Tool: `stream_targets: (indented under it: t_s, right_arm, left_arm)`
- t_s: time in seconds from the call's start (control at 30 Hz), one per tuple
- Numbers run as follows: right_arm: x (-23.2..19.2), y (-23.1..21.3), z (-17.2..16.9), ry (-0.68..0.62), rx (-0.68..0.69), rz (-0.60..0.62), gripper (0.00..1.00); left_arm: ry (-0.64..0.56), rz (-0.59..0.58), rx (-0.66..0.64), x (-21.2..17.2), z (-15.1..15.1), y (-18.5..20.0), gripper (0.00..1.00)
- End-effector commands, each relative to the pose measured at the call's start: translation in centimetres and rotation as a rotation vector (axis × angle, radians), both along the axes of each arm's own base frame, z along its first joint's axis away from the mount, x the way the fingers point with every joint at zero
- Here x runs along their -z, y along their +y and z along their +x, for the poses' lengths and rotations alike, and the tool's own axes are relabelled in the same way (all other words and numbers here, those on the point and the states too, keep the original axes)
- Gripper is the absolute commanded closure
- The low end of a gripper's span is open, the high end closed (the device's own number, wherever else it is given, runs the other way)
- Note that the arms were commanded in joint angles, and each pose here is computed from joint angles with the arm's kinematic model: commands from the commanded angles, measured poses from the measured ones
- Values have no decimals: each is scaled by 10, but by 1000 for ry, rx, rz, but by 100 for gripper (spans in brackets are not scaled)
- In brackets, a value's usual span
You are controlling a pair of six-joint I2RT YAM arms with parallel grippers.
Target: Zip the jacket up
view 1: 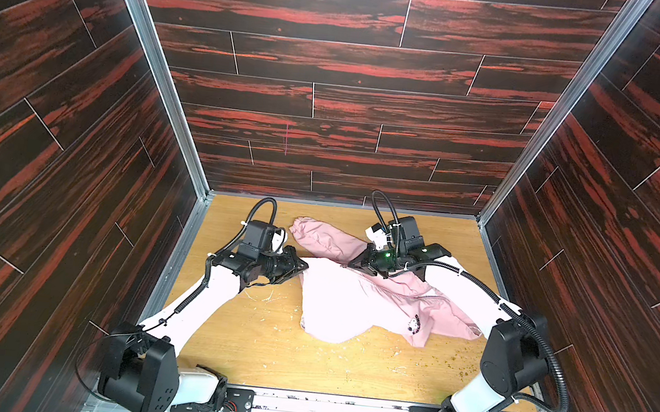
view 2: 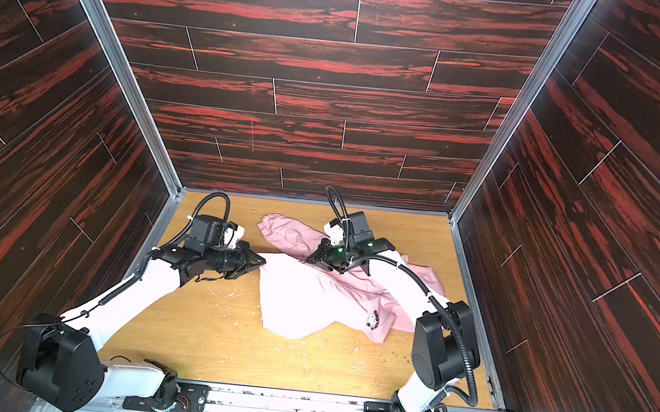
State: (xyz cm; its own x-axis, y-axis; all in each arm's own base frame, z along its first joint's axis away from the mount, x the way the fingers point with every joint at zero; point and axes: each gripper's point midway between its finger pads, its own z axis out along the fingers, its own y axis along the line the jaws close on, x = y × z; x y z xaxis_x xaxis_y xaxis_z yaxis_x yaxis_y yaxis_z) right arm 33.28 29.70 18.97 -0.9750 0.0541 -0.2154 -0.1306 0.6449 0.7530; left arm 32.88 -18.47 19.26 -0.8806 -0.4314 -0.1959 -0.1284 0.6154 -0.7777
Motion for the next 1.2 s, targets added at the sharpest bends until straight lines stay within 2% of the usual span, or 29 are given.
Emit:
stream_targets:
  t_s: [0.0,0.57,1.17]
  right_arm:
    - [-26,-17,6,-69,46,-17,100]
    - [-29,-49,23,-78,124,-42,100]
    - [-27,-77,34,-77,186,-61,100]
  left_arm:
    - [-55,61,-72,-16,10,21,100]
    - [-104,148,-97,-30,34,33,100]
    - [-127,251,-185,-30,35,59,100]
